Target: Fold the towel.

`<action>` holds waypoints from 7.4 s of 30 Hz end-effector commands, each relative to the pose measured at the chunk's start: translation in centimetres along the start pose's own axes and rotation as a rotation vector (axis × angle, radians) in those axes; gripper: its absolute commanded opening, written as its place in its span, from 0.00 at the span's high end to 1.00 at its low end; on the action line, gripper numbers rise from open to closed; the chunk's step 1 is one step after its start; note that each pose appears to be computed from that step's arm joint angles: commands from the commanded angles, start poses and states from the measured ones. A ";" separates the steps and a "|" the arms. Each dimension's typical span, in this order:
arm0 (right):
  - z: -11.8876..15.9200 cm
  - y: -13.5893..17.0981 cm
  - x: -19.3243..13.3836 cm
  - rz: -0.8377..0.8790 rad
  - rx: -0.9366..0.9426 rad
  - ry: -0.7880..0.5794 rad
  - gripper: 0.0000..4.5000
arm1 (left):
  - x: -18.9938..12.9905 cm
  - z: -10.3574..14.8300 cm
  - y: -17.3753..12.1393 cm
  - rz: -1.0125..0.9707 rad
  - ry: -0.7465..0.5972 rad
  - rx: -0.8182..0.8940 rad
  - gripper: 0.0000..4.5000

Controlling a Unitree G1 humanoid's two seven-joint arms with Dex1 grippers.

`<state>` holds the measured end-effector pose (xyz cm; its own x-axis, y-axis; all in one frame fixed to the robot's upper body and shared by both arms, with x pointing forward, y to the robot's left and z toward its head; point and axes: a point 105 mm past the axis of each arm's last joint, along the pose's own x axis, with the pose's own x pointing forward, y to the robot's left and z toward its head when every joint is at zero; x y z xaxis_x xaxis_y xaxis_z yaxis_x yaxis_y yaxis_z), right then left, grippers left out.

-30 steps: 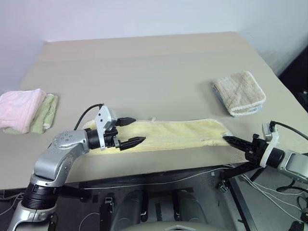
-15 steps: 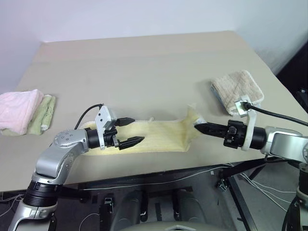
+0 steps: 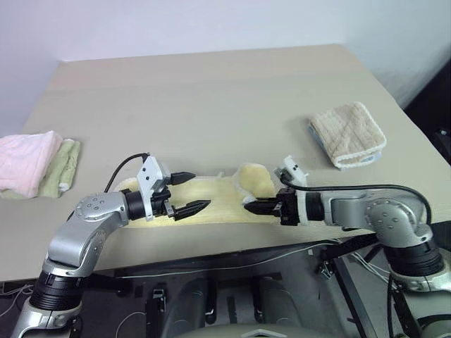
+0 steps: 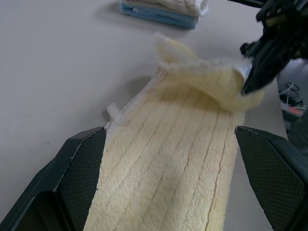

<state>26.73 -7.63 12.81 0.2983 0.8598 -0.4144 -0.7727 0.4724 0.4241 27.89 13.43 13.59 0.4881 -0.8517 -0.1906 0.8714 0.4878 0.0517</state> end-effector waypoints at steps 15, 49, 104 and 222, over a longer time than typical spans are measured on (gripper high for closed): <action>1.2 2.6 2.6 0.125 -0.041 -0.036 0.99 | -0.7 0.1 0.6 0.017 -0.019 0.039 0.00; 4.4 -0.6 -0.5 -0.081 -0.090 -0.507 1.00 | 4.0 6.1 0.3 -0.225 -0.271 -0.030 0.93; 3.5 1.0 1.7 0.090 -0.333 -0.415 0.73 | -8.2 3.8 3.4 -0.044 -0.185 -0.254 0.00; 5.8 -6.5 -6.3 -0.459 -0.334 -0.565 0.00 | 5.9 4.1 -3.5 -0.431 0.422 -0.264 0.99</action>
<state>33.45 -14.71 15.74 0.7926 0.6092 -0.0272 -0.6072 0.7925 0.0561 28.26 6.17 16.23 -0.0015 -0.8575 -0.5145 0.9060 0.2166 -0.3637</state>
